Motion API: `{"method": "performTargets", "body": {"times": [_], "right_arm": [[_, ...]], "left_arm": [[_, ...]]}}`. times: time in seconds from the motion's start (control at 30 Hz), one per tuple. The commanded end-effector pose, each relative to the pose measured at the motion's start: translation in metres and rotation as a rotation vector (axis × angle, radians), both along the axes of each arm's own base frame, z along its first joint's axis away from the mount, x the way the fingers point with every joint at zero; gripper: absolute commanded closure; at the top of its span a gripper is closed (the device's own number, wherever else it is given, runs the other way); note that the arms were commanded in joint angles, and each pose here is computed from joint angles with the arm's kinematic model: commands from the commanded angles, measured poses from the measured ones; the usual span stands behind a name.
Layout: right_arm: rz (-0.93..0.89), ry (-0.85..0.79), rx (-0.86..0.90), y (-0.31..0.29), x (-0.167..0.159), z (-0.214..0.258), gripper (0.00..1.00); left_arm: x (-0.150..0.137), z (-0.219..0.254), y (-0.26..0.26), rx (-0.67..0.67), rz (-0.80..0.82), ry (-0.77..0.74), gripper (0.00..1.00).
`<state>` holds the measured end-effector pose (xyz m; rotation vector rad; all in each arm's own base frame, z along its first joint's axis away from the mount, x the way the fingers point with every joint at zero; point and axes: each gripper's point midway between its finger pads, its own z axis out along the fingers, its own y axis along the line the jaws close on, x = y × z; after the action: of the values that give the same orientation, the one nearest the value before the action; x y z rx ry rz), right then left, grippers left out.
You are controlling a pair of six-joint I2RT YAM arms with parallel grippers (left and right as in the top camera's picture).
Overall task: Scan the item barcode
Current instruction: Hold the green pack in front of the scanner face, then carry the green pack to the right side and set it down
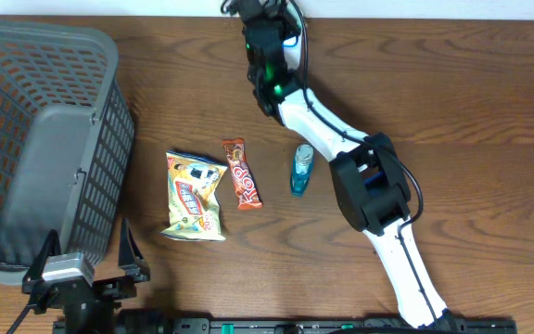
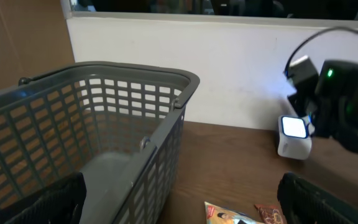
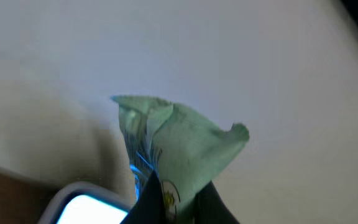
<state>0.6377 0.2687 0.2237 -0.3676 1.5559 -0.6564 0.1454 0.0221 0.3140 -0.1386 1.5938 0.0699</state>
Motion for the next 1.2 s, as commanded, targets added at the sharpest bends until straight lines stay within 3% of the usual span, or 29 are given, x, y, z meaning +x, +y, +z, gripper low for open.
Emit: {"method": "performTargets", "body": {"times": [0.0, 0.13, 0.33, 0.43, 0.6, 0.77, 1.17], "right_arm": [[-0.118, -0.02, -0.047, -0.029, -0.005, 0.044, 0.99], [-0.27, 0.016, -0.06, -0.083, -0.014, 0.078, 0.99], [-0.668, 0.076, -0.056, -0.206, -0.044, 0.104, 0.99], [-0.918, 0.156, -0.096, -0.286, -0.066, 0.087, 0.99], [-1.046, 0.295, -0.035, -0.362, -0.095, 0.027, 0.99], [-1.175, 0.484, 0.226, -0.435, -0.148, -0.047, 0.99], [-1.46, 0.597, 0.67, -0.521, -0.234, -0.1, 0.99]], "left_arm": [[-0.001, 0.002, 0.002, -0.008, 0.009, -0.008, 0.02], [-0.001, 0.002, 0.002, -0.008, 0.009, -0.008, 0.02], [-0.001, 0.002, 0.002, -0.008, 0.009, -0.008, 0.02], [-0.001, 0.002, 0.002, -0.008, 0.009, -0.008, 0.02], [-0.001, 0.001, 0.002, -0.008, 0.009, -0.007, 0.02], [-0.001, 0.0, 0.002, -0.008, 0.009, 0.0, 0.02], [-0.001, -0.001, 0.002, -0.008, 0.009, 0.001, 0.02]]}}
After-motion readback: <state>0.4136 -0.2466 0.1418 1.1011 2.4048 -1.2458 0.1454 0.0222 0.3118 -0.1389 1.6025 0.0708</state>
